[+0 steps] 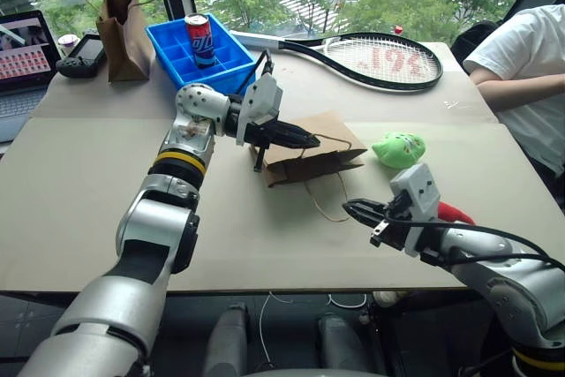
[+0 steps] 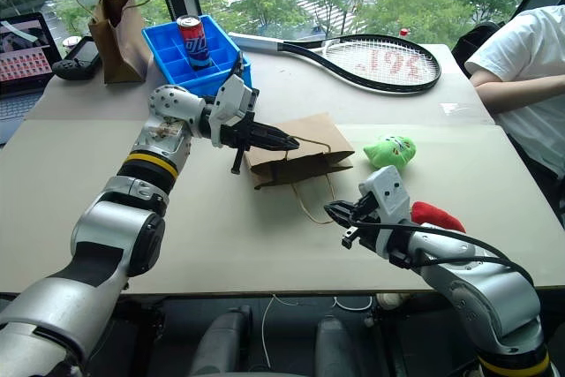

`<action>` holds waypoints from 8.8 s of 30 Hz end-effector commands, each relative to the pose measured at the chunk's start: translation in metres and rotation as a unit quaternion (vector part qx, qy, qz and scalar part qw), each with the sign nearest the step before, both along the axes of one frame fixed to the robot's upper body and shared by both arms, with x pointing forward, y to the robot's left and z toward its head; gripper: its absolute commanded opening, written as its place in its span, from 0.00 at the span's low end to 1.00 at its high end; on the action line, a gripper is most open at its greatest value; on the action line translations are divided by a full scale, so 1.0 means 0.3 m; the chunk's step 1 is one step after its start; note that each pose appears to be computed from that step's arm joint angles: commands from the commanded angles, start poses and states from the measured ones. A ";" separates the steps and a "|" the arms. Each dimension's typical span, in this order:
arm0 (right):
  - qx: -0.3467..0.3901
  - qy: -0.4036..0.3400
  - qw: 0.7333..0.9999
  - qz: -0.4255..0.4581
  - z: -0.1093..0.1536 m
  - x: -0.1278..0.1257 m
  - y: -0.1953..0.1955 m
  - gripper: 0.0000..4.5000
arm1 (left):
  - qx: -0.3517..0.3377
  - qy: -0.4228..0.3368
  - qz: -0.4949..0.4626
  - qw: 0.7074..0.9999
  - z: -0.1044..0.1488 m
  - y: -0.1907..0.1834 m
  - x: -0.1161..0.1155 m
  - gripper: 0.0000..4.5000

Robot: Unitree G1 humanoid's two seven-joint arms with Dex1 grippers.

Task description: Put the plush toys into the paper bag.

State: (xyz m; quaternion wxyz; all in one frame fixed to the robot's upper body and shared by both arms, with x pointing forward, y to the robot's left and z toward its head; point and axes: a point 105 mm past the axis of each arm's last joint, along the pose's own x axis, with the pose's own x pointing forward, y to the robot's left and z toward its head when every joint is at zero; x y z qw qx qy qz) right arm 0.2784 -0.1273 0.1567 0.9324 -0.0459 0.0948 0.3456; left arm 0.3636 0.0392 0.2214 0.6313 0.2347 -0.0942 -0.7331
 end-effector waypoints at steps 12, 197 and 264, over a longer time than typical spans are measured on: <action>0.014 -0.031 0.999 -0.042 -0.077 0.278 0.067 0.01 | -0.053 -0.017 0.009 0.998 0.147 -0.074 -0.051 0.00; 0.016 0.007 0.973 -0.229 0.056 -0.070 -0.535 0.70 | -0.134 0.213 0.234 0.939 0.037 -0.214 -0.089 0.00; 0.042 -0.087 0.995 0.006 0.100 0.267 0.068 0.50 | -0.197 0.212 0.216 0.932 0.196 -0.211 -0.121 0.00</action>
